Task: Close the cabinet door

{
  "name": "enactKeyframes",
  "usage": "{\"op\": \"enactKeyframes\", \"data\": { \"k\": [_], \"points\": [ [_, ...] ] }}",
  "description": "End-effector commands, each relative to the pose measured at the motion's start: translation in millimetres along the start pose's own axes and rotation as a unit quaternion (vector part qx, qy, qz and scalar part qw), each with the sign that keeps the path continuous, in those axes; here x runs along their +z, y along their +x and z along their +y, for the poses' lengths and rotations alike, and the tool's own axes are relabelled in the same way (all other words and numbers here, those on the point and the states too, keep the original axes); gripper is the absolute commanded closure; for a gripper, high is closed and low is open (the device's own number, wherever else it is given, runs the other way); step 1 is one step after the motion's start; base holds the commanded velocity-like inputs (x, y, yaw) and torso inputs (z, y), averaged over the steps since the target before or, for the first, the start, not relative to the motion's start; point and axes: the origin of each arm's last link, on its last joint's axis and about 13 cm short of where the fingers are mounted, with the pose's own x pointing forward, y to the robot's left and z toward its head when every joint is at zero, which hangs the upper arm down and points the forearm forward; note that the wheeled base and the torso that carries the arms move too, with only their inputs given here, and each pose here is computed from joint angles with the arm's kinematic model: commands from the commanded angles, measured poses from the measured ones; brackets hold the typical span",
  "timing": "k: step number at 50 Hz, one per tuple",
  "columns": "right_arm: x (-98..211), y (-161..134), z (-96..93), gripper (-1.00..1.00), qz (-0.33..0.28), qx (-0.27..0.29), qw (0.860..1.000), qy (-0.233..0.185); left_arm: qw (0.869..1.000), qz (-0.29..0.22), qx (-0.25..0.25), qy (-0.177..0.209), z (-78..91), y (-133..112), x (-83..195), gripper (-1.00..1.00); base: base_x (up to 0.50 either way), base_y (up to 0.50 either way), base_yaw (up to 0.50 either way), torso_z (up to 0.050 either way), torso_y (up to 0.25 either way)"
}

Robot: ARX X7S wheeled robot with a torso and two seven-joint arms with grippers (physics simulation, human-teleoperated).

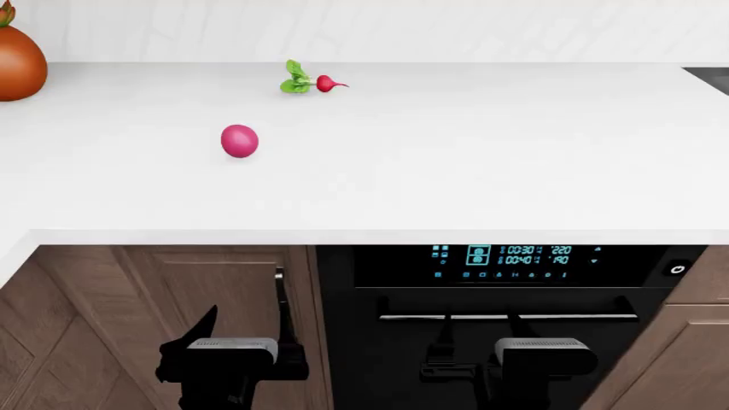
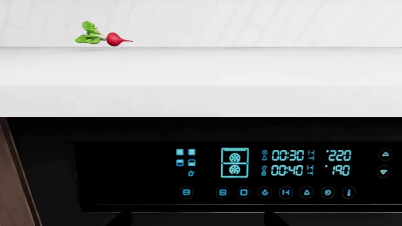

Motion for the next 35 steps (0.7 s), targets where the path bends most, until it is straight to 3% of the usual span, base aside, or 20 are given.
{"op": "enactKeyframes", "data": {
  "k": [1, 13, 15, 17, 20, 23, 26, 31, 35],
  "points": [
    [-2, -1, 1.0, -1.0, 0.005, 0.003, 1.0, -0.004, 1.0, -0.002, 0.006, -0.004, 2.5, 2, 1, -1.0, 0.0, 0.0, 0.0, 0.0, 0.0],
    [-3, 0, -3.9, -1.0, -0.002, -0.005, 1.0, -0.01, 1.0, -0.012, 0.003, 0.009, 1.7, 1, 0, -1.0, 0.0, 0.0, 0.0, 0.0, 0.0],
    [4, 0, -4.4, -1.0, -0.02, -0.007, 1.0, -0.012, 0.999, -0.032, -0.008, -0.011, -0.4, 0, 9, -1.0, 0.0, 0.0, 0.0, 0.0, 0.0],
    [17, 0, -3.4, -1.0, -0.061, -0.006, 0.998, -0.018, 0.996, -0.086, -0.015, -0.014, -1.9, -1, 24, -1.0, 0.0, 0.0, 0.0, 0.0, 0.0],
    [39, 3, -3.0, -1.0, -0.122, -0.013, 0.992, -0.043, 0.984, -0.164, -0.045, -0.046, -7.1, -1, 60, -1.0, 0.0, 0.0, 0.0, 0.0, 0.0],
    [67, 5, -7.1, -1.0, -0.187, -0.029, 0.98, -0.054, 0.97, -0.233, -0.053, -0.052, -13.3, 8, 90, -1.0, 0.0, 0.0, 0.0, 0.0, 0.0],
    [94, 10, -10.8, -1.0, -0.232, -0.039, 0.97, -0.068, 0.952, -0.294, -0.033, -0.078, -15.6, 23, 126, -1.0, 0.0, 0.0, 0.0, 0.0, 0.0],
    [125, 15, -12.3, -1.0, -0.283, -0.034, 0.956, -0.076, 0.932, -0.356, 0.01, -0.067, -18.5, 42, 173, -1.0, 0.0, 0.0, 0.0, 0.0, 0.0],
    [156, 25, -10.4, -1.0, -0.335, -0.039, 0.938, -0.082, 0.897, -0.434, -0.002, -0.08, -16.6, 45, 224, -1.0, 0.0, 0.0, 0.0, 0.0, 0.0]
  ]
}}
